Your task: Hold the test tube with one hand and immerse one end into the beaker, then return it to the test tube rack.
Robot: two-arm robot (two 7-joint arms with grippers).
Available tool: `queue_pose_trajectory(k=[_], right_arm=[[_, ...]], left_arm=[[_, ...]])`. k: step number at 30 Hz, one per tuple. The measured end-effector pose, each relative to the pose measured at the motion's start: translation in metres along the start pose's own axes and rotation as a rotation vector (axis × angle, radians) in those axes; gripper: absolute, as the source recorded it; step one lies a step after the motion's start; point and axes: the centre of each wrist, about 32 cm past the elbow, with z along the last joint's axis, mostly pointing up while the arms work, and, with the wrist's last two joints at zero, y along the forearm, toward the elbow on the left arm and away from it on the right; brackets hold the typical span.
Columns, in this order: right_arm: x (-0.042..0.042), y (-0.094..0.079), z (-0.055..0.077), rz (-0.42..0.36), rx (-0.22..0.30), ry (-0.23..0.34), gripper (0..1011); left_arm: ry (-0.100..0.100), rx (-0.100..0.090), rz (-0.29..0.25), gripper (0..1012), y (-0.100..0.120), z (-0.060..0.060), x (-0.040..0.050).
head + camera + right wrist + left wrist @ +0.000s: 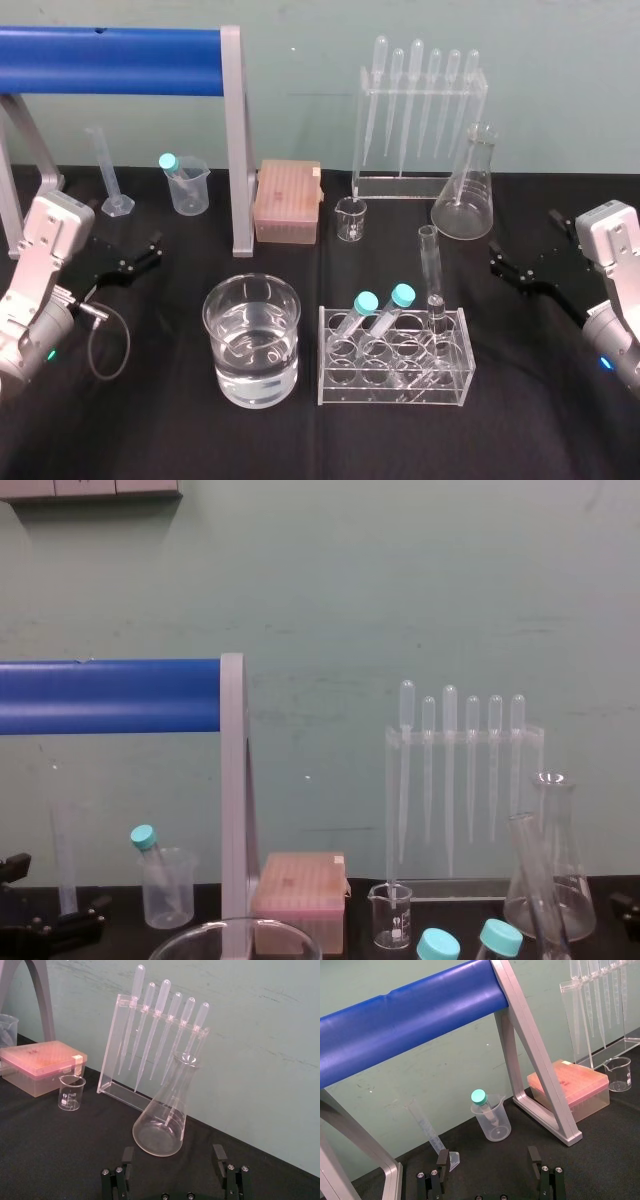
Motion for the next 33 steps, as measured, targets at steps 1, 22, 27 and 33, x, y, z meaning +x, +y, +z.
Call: queue_pose_trajectory(k=[1,22,27,33], right_arm=[[0.0000,0.0000,0.0000,0.000,0.000,0.000,1000],[0.0000,0.0000,0.0000,0.000,0.000,0.000,1000],[0.0000,0.0000,0.0000,0.000,0.000,0.000,1000],[0.0000,0.0000,0.0000,0.000,0.000,0.000,1000]], left_arm=[[0.000,0.000,0.000,1000,0.0000,0.0000,0.0000],[0.000,0.000,0.000,1000,0.0000,0.0000,0.0000],[0.000,0.000,0.000,1000,0.0000,0.0000,0.0000],[0.000,0.000,0.000,1000,0.0000,0.0000,0.0000]])
